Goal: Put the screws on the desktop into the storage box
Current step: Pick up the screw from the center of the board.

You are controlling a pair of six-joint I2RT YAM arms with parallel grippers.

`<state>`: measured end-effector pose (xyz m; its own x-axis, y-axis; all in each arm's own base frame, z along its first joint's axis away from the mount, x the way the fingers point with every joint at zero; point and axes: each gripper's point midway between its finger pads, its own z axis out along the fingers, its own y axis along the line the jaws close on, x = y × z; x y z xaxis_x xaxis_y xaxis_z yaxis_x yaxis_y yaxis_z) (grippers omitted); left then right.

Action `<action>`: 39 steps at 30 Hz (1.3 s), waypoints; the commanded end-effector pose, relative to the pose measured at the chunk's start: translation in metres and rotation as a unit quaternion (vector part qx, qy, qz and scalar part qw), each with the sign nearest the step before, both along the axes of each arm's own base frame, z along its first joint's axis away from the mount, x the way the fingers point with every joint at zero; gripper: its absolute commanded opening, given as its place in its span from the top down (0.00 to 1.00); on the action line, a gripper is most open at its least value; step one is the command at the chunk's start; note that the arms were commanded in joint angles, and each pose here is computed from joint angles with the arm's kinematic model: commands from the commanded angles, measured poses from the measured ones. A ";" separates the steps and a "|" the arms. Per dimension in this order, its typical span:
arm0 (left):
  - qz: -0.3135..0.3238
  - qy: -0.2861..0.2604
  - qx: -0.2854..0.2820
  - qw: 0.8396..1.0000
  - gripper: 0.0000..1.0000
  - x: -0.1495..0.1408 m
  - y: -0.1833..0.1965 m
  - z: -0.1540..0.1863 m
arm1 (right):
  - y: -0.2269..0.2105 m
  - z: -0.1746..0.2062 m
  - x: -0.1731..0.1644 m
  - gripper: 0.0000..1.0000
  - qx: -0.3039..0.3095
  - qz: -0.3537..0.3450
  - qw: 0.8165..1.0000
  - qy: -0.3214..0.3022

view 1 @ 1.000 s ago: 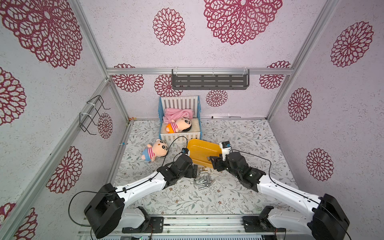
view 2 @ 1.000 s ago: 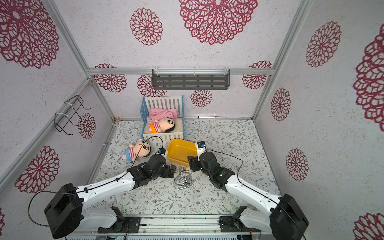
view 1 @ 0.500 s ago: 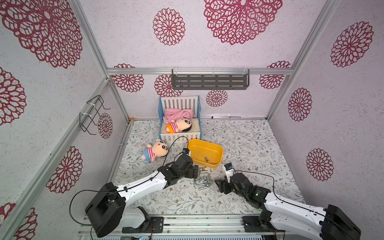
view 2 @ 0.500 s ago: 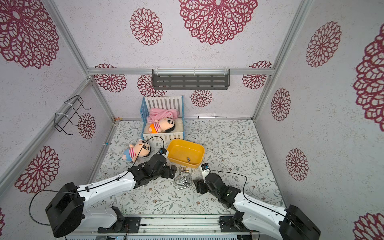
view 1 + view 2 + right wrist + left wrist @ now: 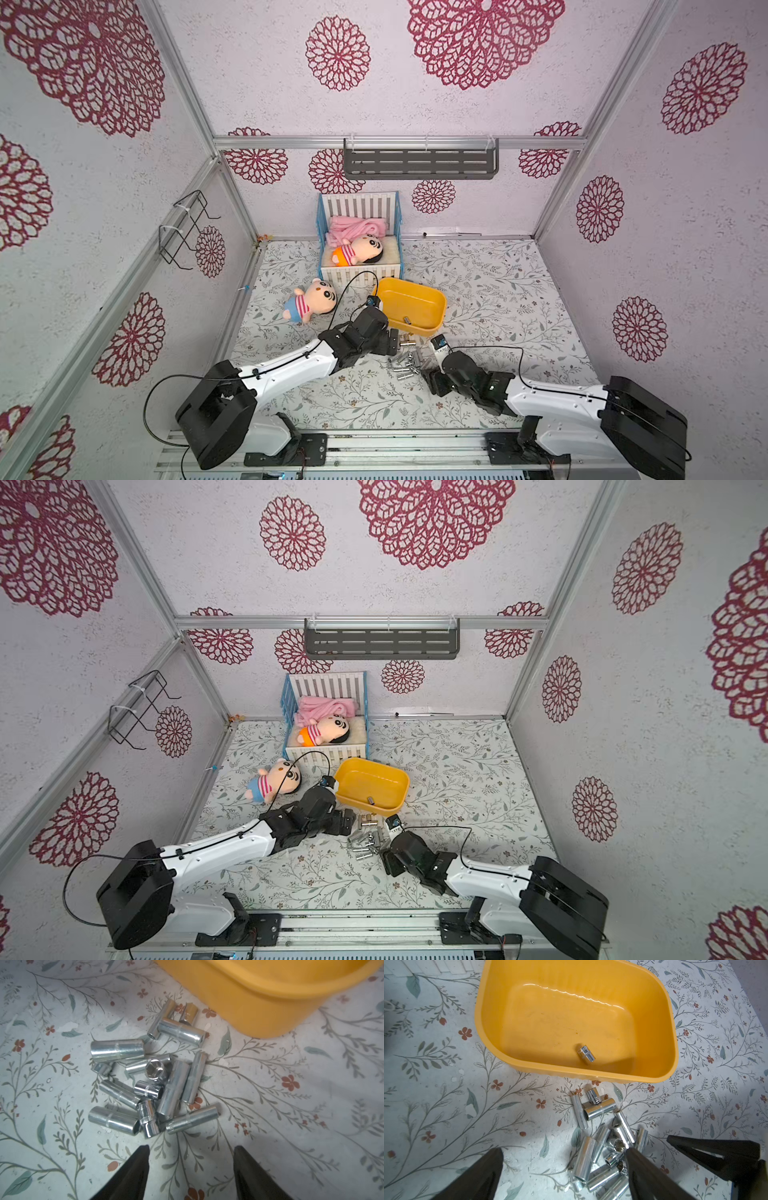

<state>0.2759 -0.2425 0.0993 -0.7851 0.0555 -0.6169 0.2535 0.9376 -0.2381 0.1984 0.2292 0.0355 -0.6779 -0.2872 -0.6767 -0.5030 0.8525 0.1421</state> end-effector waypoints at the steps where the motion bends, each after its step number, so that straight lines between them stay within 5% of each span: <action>1: -0.006 -0.001 -0.002 1.000 0.03 -0.001 -0.007 0.005 | 0.013 0.015 0.011 0.32 0.018 -0.012 0.999 -0.023; 39: 0.003 0.000 0.015 1.000 0.01 0.001 -0.002 0.003 | 0.013 0.000 0.016 0.31 -0.009 -0.027 1.000 -0.011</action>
